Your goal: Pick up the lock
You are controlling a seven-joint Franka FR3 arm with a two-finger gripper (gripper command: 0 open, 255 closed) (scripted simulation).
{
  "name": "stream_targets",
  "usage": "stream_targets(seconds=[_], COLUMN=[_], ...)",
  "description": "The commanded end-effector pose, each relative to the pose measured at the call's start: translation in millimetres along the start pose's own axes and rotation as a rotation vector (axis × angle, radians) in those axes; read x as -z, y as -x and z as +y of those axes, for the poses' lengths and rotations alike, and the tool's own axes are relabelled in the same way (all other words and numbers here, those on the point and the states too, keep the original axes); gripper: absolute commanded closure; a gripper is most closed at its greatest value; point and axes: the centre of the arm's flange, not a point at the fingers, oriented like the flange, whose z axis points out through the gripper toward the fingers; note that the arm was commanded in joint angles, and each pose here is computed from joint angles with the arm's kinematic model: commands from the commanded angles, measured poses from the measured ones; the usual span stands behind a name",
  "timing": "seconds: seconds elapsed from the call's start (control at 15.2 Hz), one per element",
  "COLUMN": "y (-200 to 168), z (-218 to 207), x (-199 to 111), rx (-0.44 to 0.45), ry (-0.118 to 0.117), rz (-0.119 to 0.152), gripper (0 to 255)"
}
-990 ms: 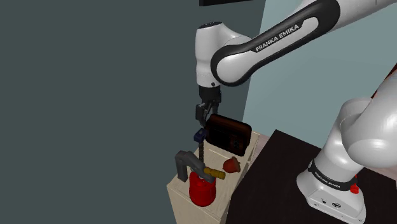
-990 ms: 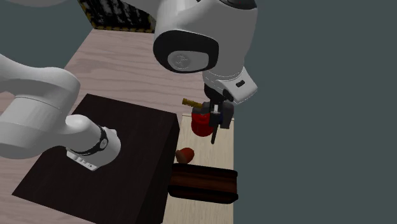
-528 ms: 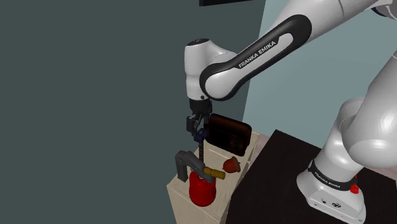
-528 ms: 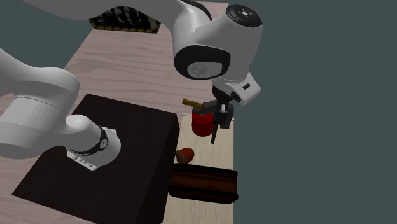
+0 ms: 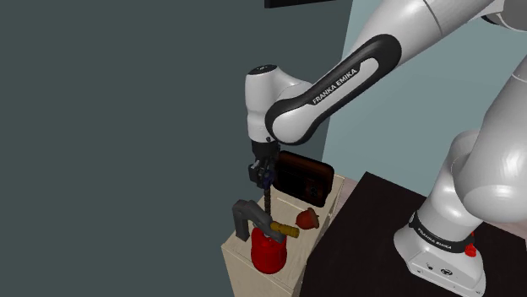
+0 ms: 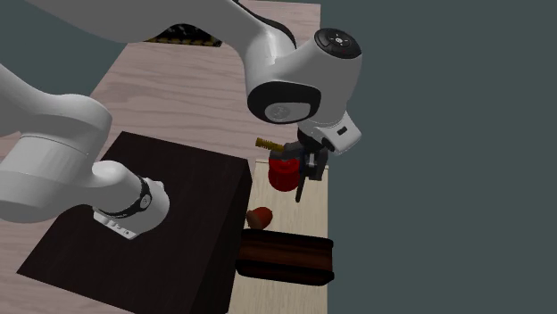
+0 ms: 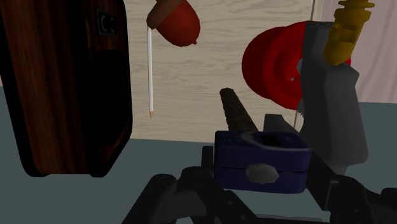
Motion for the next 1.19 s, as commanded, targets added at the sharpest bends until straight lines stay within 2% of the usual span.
stream_targets(seconds=[0.0,0.46,1.12], y=[0.0,0.0,1.0], z=[0.0,-0.1,-0.5], x=[-0.4,0.0,52.8], rx=[0.000,0.000,0.000], ry=[0.000,0.000,0.000], rz=[0.000,0.000,0.000], gripper=[255,255,255])
